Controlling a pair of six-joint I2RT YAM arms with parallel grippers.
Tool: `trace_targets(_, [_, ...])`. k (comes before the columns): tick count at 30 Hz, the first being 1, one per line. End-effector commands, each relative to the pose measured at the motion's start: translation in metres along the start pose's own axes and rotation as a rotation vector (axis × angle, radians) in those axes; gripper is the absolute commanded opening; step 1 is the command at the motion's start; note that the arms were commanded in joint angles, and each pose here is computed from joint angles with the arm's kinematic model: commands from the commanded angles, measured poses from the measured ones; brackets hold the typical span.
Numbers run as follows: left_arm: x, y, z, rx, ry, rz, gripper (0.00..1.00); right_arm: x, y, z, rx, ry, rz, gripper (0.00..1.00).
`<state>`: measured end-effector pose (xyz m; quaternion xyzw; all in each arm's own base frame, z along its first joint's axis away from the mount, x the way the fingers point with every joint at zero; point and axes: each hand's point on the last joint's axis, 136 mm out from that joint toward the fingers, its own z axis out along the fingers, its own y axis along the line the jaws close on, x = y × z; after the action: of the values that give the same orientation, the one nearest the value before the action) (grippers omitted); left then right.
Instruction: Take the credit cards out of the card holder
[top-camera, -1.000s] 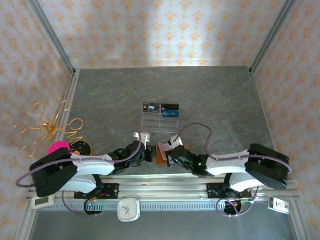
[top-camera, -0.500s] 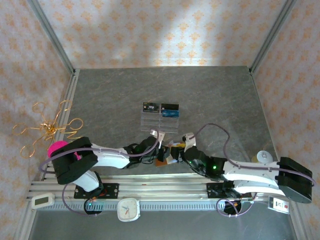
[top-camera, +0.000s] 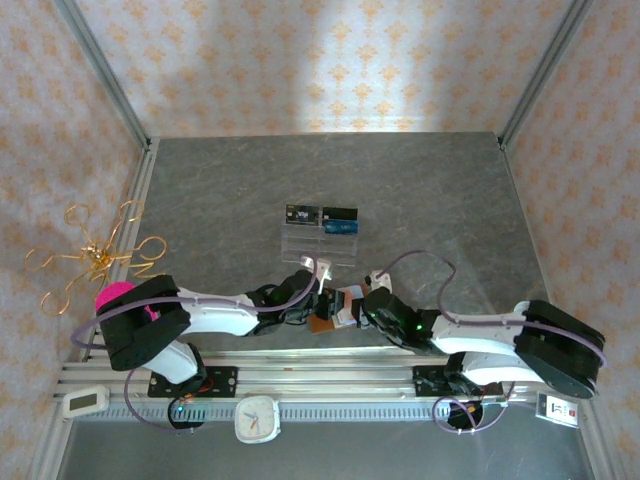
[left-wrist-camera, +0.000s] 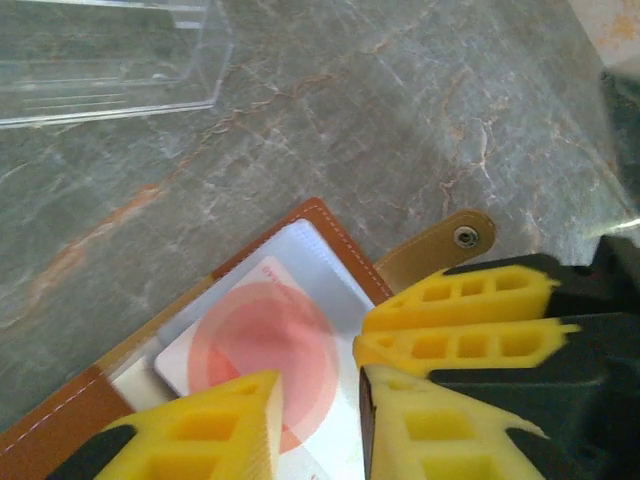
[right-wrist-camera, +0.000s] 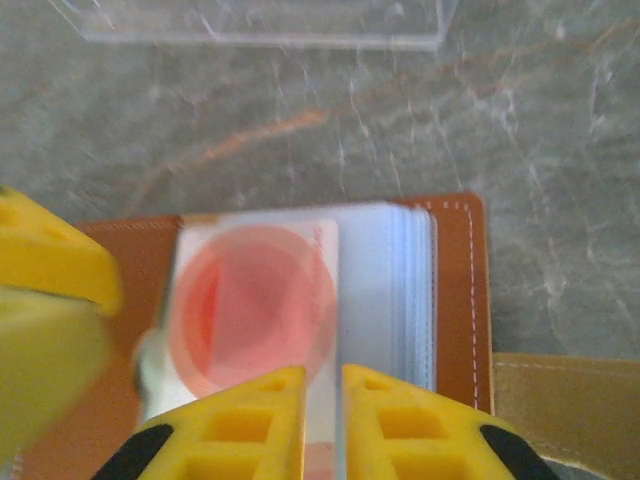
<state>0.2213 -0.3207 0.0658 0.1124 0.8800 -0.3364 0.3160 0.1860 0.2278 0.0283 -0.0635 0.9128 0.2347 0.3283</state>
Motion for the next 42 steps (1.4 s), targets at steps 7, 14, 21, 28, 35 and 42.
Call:
trace_targets(7, [0.010, 0.023, -0.002, -0.056, 0.006, -0.039, 0.35, 0.010, -0.009, 0.006, 0.006, 0.002, 0.069, 0.10])
trace_targets(14, [0.016, 0.032, 0.008, -0.095, 0.028, -0.042, 0.35, 0.010, -0.009, 0.004, -0.006, -0.006, 0.086, 0.08])
trace_targets(21, [0.013, 0.027, 0.013, -0.059, 0.015, -0.054, 0.36, 0.010, -0.008, 0.003, -0.016, -0.006, 0.084, 0.07])
trace_targets(28, [0.010, 0.015, 0.018, 0.004, 0.018, -0.063, 0.21, 0.011, -0.005, 0.005, -0.031, 0.001, 0.088, 0.06])
trace_targets(35, [0.003, 0.007, 0.015, 0.054, -0.009, -0.085, 0.25, 0.015, -0.005, 0.008, -0.028, 0.017, 0.085, 0.02])
trace_targets(42, [0.002, 0.006, 0.015, 0.065, -0.009, -0.092, 0.13, 0.016, -0.007, 0.008, -0.024, 0.017, 0.090, 0.02])
